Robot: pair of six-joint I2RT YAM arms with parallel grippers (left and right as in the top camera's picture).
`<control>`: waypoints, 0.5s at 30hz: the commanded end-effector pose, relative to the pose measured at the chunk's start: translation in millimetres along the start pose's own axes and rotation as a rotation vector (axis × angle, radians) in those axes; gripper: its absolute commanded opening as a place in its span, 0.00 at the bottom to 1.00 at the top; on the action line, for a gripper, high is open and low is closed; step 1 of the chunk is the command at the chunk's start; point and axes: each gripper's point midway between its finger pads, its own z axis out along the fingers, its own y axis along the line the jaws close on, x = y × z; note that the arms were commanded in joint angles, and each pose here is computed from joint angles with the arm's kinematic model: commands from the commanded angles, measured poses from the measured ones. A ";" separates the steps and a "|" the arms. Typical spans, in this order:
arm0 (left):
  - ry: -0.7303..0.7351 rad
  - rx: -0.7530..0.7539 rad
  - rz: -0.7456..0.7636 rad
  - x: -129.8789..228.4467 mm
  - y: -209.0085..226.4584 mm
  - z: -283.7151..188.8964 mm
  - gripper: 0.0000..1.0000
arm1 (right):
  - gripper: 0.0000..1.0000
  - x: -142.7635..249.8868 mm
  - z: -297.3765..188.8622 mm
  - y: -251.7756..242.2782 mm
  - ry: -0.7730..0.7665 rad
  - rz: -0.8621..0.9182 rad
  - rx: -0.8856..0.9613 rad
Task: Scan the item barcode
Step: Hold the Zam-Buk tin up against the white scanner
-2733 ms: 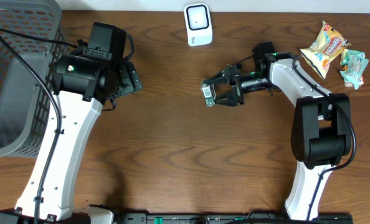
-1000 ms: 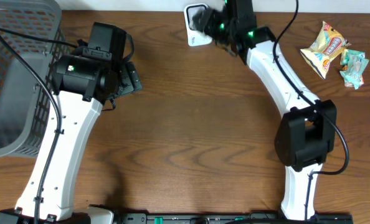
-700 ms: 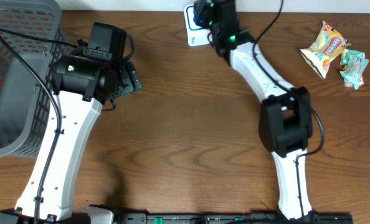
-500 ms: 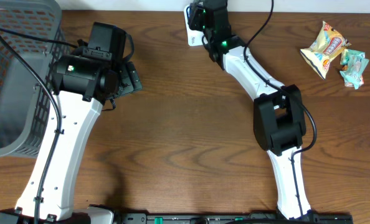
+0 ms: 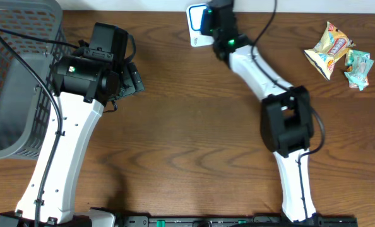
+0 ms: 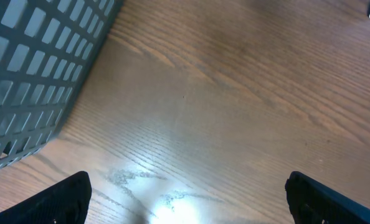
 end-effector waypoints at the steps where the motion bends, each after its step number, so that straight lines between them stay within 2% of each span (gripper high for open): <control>1: -0.008 -0.011 0.006 -2.8 2.5 -1.0 0.98 | 0.63 -84.5 -48.0 -66.7 -0.084 0.045 0.114; 7: -0.008 -0.011 0.006 -2.8 2.5 -1.0 0.98 | 0.66 -105.0 -95.4 -194.4 0.021 0.121 0.333; 10: -0.008 -0.011 0.006 -2.8 2.5 -1.0 0.98 | 0.63 -103.5 -115.0 -244.4 0.068 0.162 0.415; 12: -0.008 -0.011 0.006 -2.8 2.5 -1.0 0.98 | 0.67 -91.1 -123.1 -268.6 0.144 0.206 0.398; 15: -0.009 -0.011 0.006 -2.8 2.5 -1.0 0.98 | 0.68 -76.3 -120.7 -263.7 0.226 0.241 0.281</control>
